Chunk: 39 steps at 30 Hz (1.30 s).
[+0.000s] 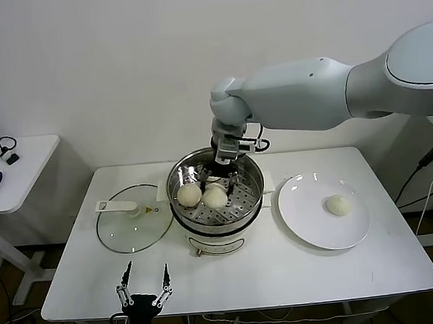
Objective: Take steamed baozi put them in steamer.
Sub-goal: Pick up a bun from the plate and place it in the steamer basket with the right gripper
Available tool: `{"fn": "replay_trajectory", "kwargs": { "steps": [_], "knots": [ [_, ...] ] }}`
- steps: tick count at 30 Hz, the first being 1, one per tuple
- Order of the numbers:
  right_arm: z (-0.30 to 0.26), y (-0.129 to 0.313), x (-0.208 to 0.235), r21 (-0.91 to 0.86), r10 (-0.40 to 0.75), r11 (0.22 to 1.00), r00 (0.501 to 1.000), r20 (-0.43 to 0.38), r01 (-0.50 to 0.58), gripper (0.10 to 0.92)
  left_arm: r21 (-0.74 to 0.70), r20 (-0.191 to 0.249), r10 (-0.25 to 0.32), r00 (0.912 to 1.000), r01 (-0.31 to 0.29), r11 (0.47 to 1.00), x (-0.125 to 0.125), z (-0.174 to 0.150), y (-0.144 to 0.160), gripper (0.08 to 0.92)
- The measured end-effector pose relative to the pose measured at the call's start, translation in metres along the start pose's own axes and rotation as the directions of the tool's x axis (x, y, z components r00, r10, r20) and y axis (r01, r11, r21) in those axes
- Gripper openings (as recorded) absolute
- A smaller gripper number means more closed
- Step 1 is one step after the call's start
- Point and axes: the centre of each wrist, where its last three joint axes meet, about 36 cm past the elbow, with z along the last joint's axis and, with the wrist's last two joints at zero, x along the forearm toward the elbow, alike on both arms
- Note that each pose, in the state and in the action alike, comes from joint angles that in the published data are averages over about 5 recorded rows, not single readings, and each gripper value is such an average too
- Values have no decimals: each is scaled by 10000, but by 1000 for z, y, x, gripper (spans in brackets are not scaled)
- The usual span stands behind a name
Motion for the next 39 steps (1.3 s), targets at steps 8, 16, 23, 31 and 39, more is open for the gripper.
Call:
{"fn": "replay_trajectory", "kwargs": {
  "steps": [8, 16, 23, 31, 39],
  "knots": [
    [-1, 0, -16, 142, -222, 9997, 9996, 183, 219, 653, 55, 5, -20, 10000, 20, 10000, -1, 1, -1, 823],
    [-1, -2, -30, 199, -404, 9990, 9987, 319, 397, 653, 93, -12, -52, 10000, 52, 9999, -1, 2, 0, 823],
    [0, -2, -39, 202, -446, 9988, 9982, 407, 438, 659, 117, -5, -79, 10000, 79, 9999, -2, 3, 0, 823],
    [3, -1, -36, 106, -270, 9996, 9986, 444, 266, 805, 124, 10, -81, 10000, 81, 9999, -3, 3, 0, 823],
    [9, 9, -18, -156, -136, 9998, 9993, 357, 142, 823, 88, 28, -50, 10000, 50, 9999, -4, 2, 0, 823]
  ]
}}
